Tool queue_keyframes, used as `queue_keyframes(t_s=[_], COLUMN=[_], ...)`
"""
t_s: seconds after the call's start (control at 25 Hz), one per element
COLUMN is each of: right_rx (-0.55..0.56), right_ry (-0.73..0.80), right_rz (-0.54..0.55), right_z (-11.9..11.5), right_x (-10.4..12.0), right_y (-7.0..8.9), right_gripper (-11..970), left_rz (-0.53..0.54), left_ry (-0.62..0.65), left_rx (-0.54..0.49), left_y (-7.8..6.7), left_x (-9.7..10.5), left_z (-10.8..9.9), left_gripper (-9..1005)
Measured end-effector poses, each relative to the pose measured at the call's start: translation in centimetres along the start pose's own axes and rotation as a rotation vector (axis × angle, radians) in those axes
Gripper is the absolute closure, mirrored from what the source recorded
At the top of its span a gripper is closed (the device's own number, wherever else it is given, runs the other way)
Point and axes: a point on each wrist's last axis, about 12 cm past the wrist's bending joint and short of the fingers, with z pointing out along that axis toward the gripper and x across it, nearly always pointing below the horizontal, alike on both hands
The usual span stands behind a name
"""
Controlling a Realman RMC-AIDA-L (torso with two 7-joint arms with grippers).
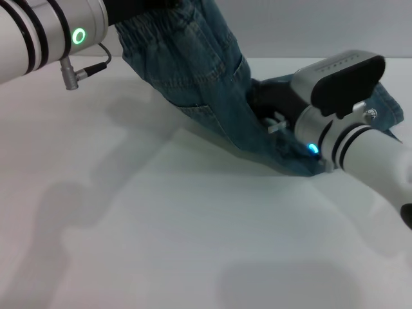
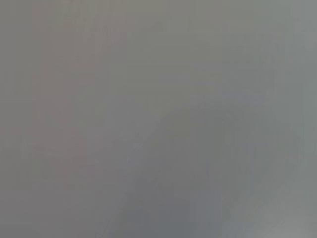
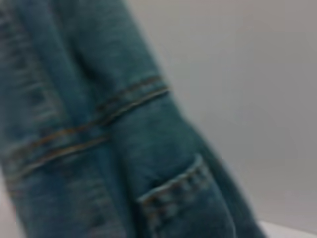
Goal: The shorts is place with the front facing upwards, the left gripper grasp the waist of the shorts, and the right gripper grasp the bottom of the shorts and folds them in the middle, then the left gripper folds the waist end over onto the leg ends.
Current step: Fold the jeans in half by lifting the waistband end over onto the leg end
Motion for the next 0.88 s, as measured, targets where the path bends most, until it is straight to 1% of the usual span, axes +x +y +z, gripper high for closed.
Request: queue_keyframes(t_s=[0.2,0.4,0.48,0.52,0.6,0.8,0.88], right_rx=[-0.081,-0.186,-0.188,-0.183,-0.148,0.027,0.068], right_ry=[0.005,-0.014,-0.022,-0.029,-0.042,-0.055,-0.050], right_rz=[0.011,0.006,0.014,0.027,0.060,0.135,0.154], right_z=[0.3,0.3,0.1,-0.1,-0.6,-2.5,-3.0], right_x=[-0.1,-0.1,-0.1,-0.1,0.0,1.4,1.9], right_y=[2.1,4.7,4.8,4.7,3.7,-1.0,-2.0], right_gripper=[960,960,960,960,959,960,960], left_rz=[0.007,0.008,0.016,0.016,0.018,0.025,0.025], left_ry=[-0.013,-0.014,-0.017,-0.017,-0.018,-0.012,-0.011], left_rx=[0.018,0.018,0.015,0.015,0.015,0.007,0.007], left_y=[-0.2,-0.3,-0.2,-0.2,-0.2,0.2,0.2], left_x=[-0.3,-0.4,-0.4,-0.4,-0.4,-0.4,-0.4], left_z=[-0.1,-0.1,-0.2,-0.2,-0.2,-0.4,-0.4], left_gripper=[929,932,934,934,935,932,930])
